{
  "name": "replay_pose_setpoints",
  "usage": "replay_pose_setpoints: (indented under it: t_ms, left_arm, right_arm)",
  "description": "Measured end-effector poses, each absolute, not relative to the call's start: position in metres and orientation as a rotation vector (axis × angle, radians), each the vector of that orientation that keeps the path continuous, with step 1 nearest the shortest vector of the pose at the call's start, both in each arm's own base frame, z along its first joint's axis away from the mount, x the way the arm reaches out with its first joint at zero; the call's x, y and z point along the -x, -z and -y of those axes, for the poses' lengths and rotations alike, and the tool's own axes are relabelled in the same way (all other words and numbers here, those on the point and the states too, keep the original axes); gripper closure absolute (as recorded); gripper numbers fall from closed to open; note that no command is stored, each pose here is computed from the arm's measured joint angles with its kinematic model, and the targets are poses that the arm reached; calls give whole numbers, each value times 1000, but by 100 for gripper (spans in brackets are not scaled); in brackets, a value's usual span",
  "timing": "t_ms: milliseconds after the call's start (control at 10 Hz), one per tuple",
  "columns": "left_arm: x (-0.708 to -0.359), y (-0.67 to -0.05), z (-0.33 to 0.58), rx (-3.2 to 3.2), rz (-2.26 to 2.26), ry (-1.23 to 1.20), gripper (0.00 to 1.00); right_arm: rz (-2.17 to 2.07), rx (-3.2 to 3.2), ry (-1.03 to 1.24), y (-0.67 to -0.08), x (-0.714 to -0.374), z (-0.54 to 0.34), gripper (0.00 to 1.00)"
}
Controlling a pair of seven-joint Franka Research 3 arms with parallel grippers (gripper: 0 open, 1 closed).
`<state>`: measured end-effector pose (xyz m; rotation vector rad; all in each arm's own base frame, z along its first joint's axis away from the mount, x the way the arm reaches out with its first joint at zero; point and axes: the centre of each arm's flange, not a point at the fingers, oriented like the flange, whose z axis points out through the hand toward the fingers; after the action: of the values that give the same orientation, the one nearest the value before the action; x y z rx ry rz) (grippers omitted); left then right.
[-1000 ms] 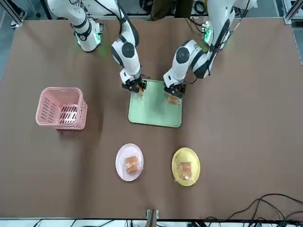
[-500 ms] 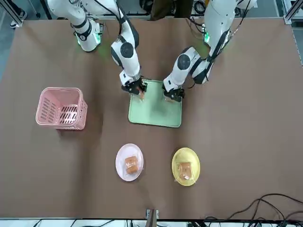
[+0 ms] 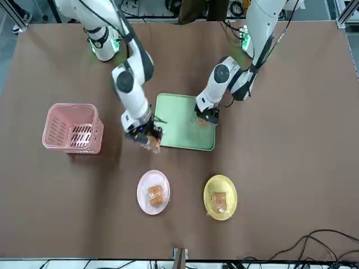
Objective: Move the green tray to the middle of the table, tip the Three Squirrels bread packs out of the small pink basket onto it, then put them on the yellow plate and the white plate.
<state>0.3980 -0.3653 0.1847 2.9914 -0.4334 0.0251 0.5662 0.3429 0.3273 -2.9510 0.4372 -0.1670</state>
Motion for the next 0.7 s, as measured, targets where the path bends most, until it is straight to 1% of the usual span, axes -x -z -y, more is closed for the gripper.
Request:
replay_pose_setpoints:
  t_ms: [200,400,500,700]
  left_arm:
    - [-411,-205,363,-3018,421,-25,46]
    - [-431,-241,370,-3018,381,-87,46]
    - [-449,-261,371,-3007,344,-137,46]
    - [-510,-307,348,-2978,213,-258,46]
  right_arm:
    - [-371,2948,213,-342,-617,-328,52]
    - [-290,2952,252,-329,-650,-320,52]
    - [-274,2953,256,-321,-658,-322,52]
    - [-263,2936,289,-317,-673,-332,52]
